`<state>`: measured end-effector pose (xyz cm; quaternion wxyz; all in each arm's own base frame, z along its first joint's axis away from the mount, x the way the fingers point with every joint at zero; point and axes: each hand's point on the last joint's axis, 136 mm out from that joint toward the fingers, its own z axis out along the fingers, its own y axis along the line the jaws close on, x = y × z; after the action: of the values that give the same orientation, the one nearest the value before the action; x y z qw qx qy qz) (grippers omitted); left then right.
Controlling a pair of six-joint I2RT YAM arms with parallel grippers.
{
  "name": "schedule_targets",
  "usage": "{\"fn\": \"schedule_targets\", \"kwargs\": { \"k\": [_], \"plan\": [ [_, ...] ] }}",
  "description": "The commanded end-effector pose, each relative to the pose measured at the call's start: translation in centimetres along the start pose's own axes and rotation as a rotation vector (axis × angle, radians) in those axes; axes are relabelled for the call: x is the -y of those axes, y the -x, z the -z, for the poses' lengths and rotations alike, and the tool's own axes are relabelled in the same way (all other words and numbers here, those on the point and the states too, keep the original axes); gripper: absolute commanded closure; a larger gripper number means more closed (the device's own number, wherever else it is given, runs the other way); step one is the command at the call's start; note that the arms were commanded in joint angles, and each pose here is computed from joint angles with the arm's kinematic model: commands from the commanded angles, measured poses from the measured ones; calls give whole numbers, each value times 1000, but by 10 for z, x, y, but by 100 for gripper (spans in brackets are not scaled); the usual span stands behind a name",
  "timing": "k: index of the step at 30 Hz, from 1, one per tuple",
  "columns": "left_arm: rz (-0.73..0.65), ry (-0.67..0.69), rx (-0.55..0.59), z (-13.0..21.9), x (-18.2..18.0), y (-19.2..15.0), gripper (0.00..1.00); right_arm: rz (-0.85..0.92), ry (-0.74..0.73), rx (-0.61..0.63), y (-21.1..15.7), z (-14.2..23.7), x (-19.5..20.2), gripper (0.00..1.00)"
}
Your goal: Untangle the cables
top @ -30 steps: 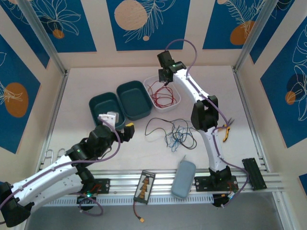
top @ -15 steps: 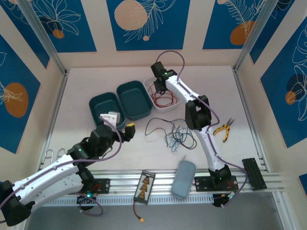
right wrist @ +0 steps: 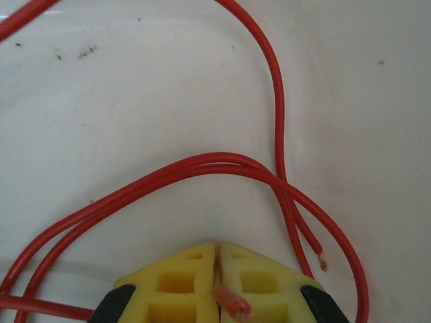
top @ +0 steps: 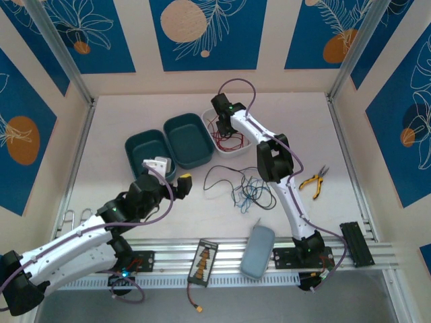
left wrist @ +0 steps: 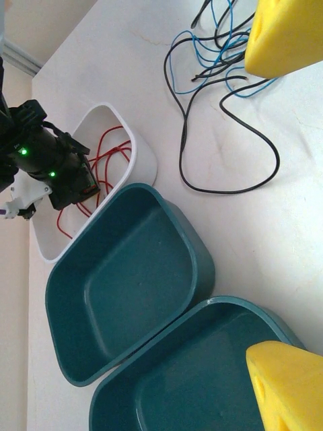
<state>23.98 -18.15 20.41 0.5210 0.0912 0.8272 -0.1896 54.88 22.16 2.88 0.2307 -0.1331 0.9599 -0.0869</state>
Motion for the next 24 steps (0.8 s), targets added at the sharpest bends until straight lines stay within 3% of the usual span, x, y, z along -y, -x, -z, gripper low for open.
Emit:
{"fn": "schedule_targets", "kwargs": {
  "k": [1, 8, 16, 24],
  "plan": [
    [20, -16, 14, -2, 2, 4, 0, 4, 17, -24, -2, 2, 3, 97],
    [20, -15, 9, -2, 2, 2, 0, -7, 11, 22, 13, 28, 9, 81],
    [22, -17, 10, -2, 2, 3, 0, -19, -4, 147, 41, 87, 18, 55],
    [24, -21, 12, -1, 3, 3, 0, -58, -6, 237, 50, 142, 27, 41]
  ]
}}
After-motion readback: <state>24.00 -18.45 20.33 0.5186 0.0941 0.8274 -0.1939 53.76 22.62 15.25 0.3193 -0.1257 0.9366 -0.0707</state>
